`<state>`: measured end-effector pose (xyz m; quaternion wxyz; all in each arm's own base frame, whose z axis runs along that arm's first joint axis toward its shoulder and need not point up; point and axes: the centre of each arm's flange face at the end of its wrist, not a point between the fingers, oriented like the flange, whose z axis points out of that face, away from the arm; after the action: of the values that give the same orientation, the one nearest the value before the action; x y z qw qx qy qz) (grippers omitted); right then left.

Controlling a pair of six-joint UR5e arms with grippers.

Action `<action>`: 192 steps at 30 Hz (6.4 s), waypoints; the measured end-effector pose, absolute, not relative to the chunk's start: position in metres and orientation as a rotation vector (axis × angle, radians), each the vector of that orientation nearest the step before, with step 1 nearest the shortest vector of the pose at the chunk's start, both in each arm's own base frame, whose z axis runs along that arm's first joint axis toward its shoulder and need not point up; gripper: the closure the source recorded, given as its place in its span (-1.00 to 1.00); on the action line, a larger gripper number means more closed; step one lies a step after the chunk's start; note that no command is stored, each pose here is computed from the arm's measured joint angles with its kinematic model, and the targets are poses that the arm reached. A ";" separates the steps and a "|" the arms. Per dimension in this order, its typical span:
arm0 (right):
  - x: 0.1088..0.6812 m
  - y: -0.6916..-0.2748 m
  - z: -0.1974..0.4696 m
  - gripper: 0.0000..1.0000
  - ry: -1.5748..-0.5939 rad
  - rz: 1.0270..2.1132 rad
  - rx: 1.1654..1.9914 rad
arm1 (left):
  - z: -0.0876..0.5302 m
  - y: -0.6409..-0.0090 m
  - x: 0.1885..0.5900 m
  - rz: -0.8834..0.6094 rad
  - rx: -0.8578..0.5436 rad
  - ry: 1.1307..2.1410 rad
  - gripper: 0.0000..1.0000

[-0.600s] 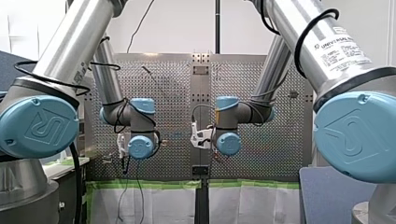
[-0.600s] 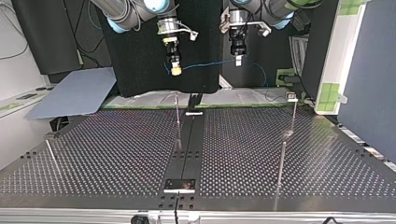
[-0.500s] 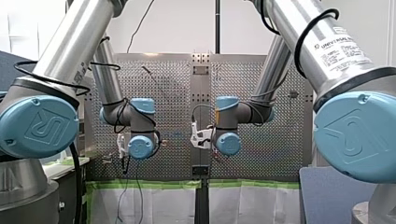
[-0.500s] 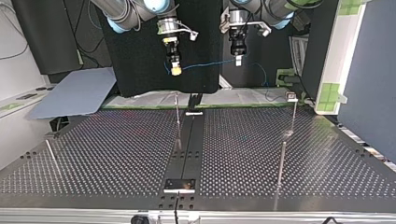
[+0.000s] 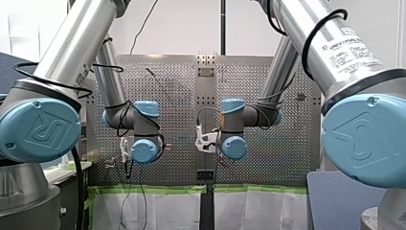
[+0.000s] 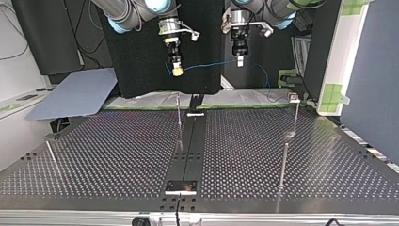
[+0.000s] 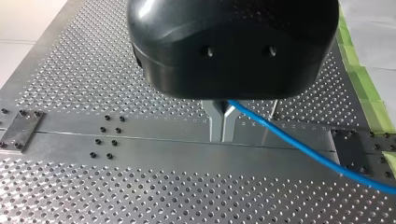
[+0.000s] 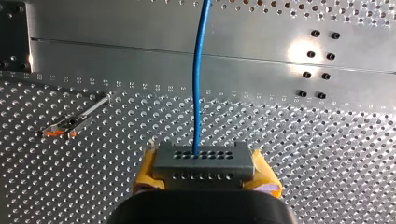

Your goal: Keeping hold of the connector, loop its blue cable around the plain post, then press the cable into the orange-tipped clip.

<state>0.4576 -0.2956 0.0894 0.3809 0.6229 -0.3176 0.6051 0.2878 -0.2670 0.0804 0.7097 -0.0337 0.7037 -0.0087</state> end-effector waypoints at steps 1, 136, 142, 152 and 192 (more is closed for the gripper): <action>0.458 -0.296 0.089 1.00 -0.811 1.544 1.590 | 0.080 -0.267 0.288 -0.019 -0.075 1.562 1.00; 0.451 -0.287 0.044 1.00 -0.834 1.447 1.701 | 0.050 -0.259 0.281 0.020 -0.044 1.631 0.99; 0.447 -0.284 0.023 1.00 -0.843 1.413 1.740 | 0.050 -0.259 0.281 0.021 -0.043 1.633 0.99; 0.447 -0.283 0.021 1.00 -0.844 1.409 1.745 | 0.049 -0.259 0.281 0.021 -0.043 1.634 0.99; 0.471 -0.340 0.111 1.00 -0.919 1.595 1.650 | 0.105 -0.261 0.295 0.026 -0.114 1.593 0.99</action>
<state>0.4705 -0.3404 0.1106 0.3285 0.6304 -0.3512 0.6093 0.2949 -0.2614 0.1048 0.6976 -0.0513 0.7145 0.0117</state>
